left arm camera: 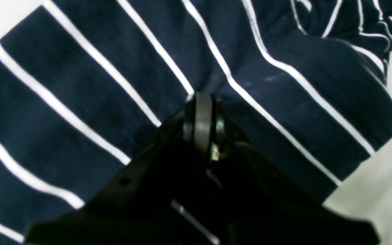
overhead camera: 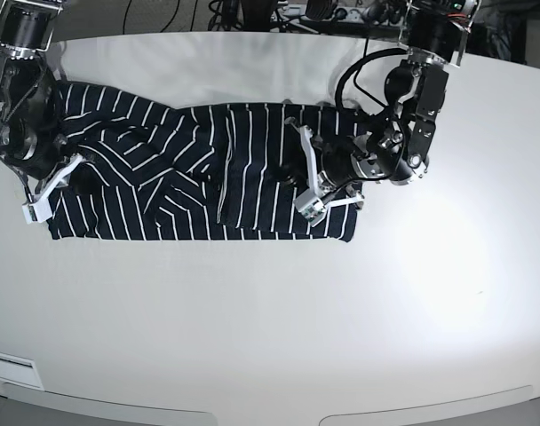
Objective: Fold the T-shirt properly
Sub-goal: 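Press the folded end down with the left gripper and release it, then withdraw the left gripper from the shirt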
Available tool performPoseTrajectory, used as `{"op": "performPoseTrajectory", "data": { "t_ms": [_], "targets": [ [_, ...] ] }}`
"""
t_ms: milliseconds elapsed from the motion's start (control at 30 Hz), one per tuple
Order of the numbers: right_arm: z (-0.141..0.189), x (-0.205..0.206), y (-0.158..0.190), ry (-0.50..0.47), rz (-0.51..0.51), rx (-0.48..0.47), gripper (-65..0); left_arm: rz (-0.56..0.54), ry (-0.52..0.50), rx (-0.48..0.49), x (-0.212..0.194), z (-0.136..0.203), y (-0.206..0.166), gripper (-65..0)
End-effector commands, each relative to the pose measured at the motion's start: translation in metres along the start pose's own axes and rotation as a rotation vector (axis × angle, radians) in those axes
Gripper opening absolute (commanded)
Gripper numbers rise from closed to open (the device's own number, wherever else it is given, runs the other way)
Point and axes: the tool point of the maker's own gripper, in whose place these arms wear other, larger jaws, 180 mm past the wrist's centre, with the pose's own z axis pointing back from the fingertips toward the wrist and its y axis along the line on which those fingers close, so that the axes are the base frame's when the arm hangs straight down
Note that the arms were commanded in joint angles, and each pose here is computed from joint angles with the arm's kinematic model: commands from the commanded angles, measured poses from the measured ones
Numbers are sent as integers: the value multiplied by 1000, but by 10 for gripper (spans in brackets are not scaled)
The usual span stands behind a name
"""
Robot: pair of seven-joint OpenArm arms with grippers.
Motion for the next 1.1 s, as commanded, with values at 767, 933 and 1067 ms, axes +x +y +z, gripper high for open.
{"op": "performPoseTrajectory", "data": {
  "t_ms": [767, 933, 1067],
  "targets": [
    [50, -19, -30, 100, -63, -84, -256, -46, 218, 149, -55, 31, 51, -650],
    [33, -41, -3, 104, -90, 0, -256, -45, 222, 149, -56, 31, 51, -650],
    [21, -40, 24, 55, -117, 107, -256, -45, 223, 149, -56, 31, 51, -650]
  ]
}}
